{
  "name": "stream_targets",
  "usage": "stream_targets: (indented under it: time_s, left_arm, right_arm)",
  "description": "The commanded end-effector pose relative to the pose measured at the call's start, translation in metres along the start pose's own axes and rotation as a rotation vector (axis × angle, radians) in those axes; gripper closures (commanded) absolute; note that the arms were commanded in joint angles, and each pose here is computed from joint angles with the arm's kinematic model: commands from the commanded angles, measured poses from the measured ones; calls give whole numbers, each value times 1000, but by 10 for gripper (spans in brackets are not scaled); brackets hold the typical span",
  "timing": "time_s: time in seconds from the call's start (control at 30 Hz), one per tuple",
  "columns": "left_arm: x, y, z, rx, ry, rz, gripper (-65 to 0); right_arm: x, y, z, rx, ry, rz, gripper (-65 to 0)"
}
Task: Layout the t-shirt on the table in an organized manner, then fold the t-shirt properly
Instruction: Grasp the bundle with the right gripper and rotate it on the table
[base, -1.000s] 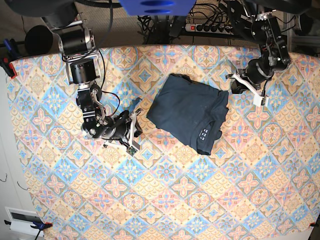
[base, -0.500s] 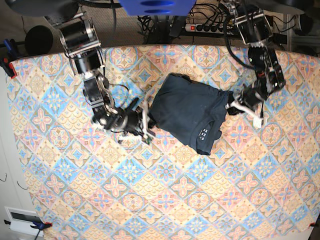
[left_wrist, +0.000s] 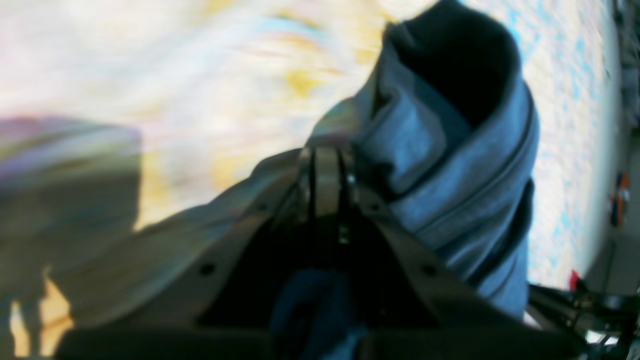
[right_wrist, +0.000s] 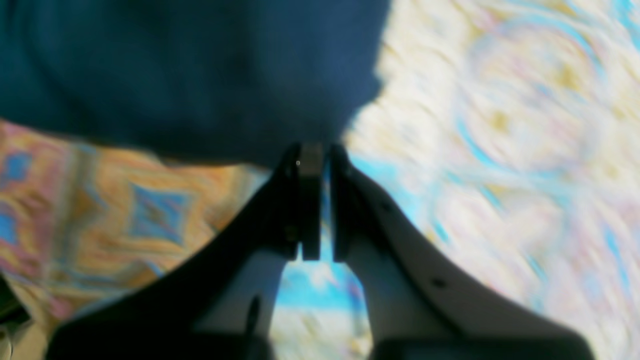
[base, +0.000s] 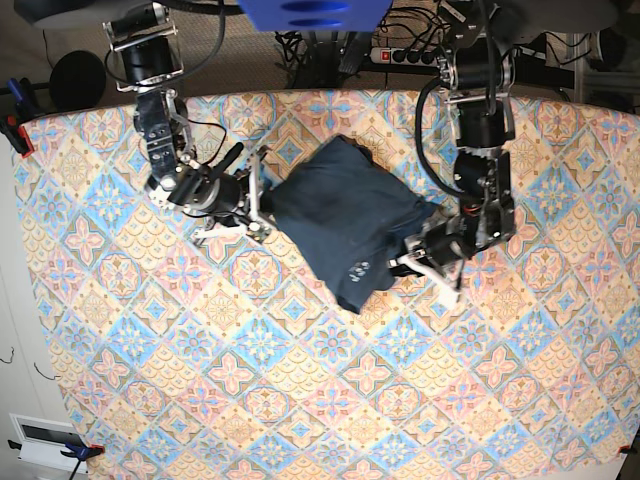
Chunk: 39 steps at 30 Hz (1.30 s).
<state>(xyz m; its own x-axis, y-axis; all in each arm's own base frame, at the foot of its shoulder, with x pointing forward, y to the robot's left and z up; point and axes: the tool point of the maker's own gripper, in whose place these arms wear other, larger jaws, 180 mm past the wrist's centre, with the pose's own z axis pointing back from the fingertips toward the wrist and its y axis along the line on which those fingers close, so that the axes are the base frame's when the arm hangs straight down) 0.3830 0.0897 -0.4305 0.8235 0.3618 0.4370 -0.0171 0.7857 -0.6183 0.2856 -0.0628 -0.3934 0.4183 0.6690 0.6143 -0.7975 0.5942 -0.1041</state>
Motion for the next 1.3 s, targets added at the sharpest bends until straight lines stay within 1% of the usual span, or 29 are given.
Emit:
stream_targets:
  time_s: [0.0,0.17,0.23,0.3,0.37,0.43,0.5,0.6,0.7,0.77,0.83,0.9,0.97,1.07,1.17,1.27]
  left_arm:
    - [12,-18,-6,-30,-13,-23,0]
    - [25,-58,-36,-90,-32,-44,0]
    - [27,-72,-45,-105,-17,-69,0]
    - [33,-79,-45,-118,-19,-77,0]
    - [40,-76,-42,-118,-39,-58,0]
    - [59,-62,-28,-100,-97,-45,0]
    - [64,-43,-12,-75,-115,-33,0]
    - [74,-13,24,-30,-173,-13,0]
    - [70,11,62,24,-221,-15,0]
    - [60,22,87,62,-234,-38,0]
    - [49,26,107,95,-243,-68,0]
    - [35,31,124,132,-240,-109,0]
    - [21,31,135,151,-239,-135,0]
    - [3,31,147,171,-226,-161,0]
    - [-8,28,155,182,-222,-182,0]
    - [-19,25,162,189,-215,-195,0]
  right_arm:
    - [17,-9,10,-31,-63,5,-30]
    - [10,-17,36,-103,-69,-16,-30]
    - [6,-21,44,-131,-74,-31,-30]
    - [2,-19,48,-136,-71,-38,-30]
    - [0,-14,49,-129,-68,-39,-30]
    - [-5,-7,48,-117,-60,-43,-30]
    - [-6,-1,48,-104,-57,-40,-30]
    - [17,19,39,-47,-99,19,-30]
    - [46,39,31,12,-147,100,-29]
    - [64,56,24,52,-191,99,-29]
    - [81,67,21,75,-233,87,-29]
    - [89,83,12,121,-244,72,-29]
    - [95,96,2,162,-244,71,-29]
    - [121,105,-10,202,-279,64,-29]
    - [128,113,-28,245,-264,25,-29]
    - [119,106,-48,263,-205,15,-29]
